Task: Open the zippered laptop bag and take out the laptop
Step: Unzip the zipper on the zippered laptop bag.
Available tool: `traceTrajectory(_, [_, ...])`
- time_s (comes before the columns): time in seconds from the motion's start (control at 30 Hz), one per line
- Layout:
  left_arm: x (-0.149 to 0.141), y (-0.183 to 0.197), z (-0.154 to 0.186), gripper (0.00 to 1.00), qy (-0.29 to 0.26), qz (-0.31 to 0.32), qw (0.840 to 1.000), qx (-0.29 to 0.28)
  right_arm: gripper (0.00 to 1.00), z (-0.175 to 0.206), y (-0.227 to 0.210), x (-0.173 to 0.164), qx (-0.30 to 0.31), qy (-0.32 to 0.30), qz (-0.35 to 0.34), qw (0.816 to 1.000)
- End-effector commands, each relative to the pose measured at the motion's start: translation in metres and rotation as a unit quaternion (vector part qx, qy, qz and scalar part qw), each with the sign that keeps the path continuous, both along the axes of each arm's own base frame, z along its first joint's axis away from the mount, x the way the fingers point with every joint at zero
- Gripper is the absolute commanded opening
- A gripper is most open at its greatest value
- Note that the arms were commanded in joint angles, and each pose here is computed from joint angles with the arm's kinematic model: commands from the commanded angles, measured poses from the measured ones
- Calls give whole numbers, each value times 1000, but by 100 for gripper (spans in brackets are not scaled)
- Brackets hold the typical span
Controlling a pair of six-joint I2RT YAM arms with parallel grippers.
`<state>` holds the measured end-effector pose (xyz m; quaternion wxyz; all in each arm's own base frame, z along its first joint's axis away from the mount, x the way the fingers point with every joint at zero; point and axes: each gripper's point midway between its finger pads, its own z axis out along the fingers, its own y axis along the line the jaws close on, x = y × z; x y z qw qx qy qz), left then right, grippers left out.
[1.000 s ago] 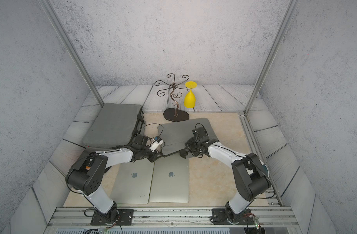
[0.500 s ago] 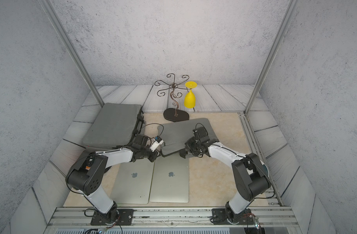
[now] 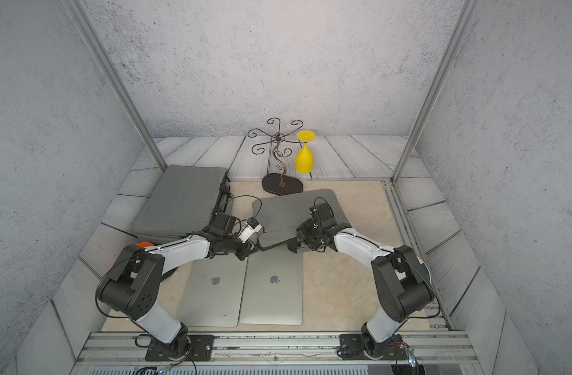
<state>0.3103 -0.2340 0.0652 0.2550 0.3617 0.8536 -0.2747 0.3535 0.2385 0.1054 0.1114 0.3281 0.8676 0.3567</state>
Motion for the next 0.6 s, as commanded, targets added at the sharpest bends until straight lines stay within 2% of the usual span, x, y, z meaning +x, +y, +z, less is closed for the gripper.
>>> traceTrajectory(0.0, [-27,-10,14,0,38,-27,999,-19,0,9,10,22,25,-38,-4,999])
traceTrajectory(0.3, [-53,-29,22,0,83,-45,995,-23,0,2,9,23,10,-35,1,999])
traceTrajectory(0.47, [-56,-57,29,0,111,-39,993,-30,0,-1,8,19,6,-32,3,999])
traceTrajectory(0.57, [-51,-65,31,0,131,-15,991,-36,0,-2,7,17,2,-32,1,999])
